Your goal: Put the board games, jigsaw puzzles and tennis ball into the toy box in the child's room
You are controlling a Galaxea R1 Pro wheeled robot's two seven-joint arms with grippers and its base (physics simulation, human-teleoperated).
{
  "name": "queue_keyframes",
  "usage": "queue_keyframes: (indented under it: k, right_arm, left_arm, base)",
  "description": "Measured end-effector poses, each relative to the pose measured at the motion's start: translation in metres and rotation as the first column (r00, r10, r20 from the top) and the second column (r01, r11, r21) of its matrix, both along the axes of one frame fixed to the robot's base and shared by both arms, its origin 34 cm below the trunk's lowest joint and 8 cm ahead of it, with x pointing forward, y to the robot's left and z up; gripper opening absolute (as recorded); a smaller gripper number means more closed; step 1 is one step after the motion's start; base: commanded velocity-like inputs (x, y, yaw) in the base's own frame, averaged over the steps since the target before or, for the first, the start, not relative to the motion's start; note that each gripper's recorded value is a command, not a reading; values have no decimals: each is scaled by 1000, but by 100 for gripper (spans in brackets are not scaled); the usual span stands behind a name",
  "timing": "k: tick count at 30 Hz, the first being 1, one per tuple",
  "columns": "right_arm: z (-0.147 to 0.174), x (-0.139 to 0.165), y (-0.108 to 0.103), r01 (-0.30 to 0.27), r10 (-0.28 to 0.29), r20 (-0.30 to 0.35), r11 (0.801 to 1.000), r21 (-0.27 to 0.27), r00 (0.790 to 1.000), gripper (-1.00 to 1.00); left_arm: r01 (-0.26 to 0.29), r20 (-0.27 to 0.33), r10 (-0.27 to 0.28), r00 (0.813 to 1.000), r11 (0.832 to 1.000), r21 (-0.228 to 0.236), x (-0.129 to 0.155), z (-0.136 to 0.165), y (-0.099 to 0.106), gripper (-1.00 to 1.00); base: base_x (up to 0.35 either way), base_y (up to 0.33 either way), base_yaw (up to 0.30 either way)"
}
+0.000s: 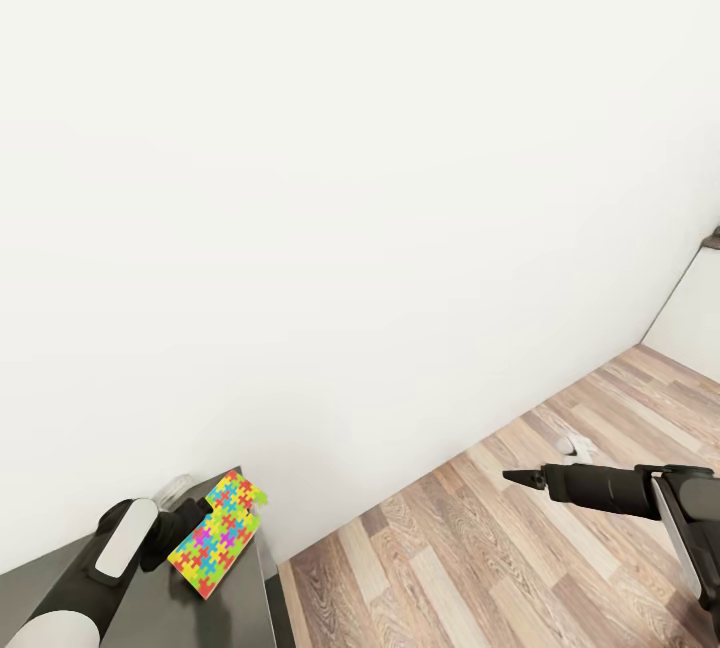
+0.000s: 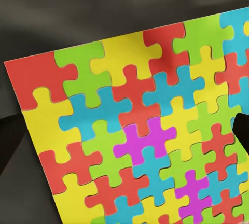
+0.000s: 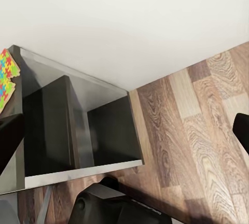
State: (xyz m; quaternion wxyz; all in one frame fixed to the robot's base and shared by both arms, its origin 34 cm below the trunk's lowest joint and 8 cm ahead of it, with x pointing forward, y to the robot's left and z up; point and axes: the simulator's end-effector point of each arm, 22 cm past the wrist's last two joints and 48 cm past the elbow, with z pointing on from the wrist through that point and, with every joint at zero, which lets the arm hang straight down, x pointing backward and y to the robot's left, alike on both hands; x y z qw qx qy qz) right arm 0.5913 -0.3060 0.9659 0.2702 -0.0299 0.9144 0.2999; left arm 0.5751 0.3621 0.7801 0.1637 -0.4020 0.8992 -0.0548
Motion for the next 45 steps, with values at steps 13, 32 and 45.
queue_keyframes:
  k: [13,32,45]
  right_arm:
    - [0,0,0,0,0,0,1000,-1,1000,100]
    - [0,0,1,0,0,1,1000,1,1000,100]
    - [-4,0,1,-5,5,3,1000,3,1000,100]
  left_arm:
    - [-1,0,1,1000,1000,2,0,0,1,100]
    - [-44,68,42,997,999,18,6,6,17,100]
    - [-48,225,40,974,998,30,15,45,27,100]
  base:
    - [0,0,-4]
    - [0,0,0]
    - [0,0,0]
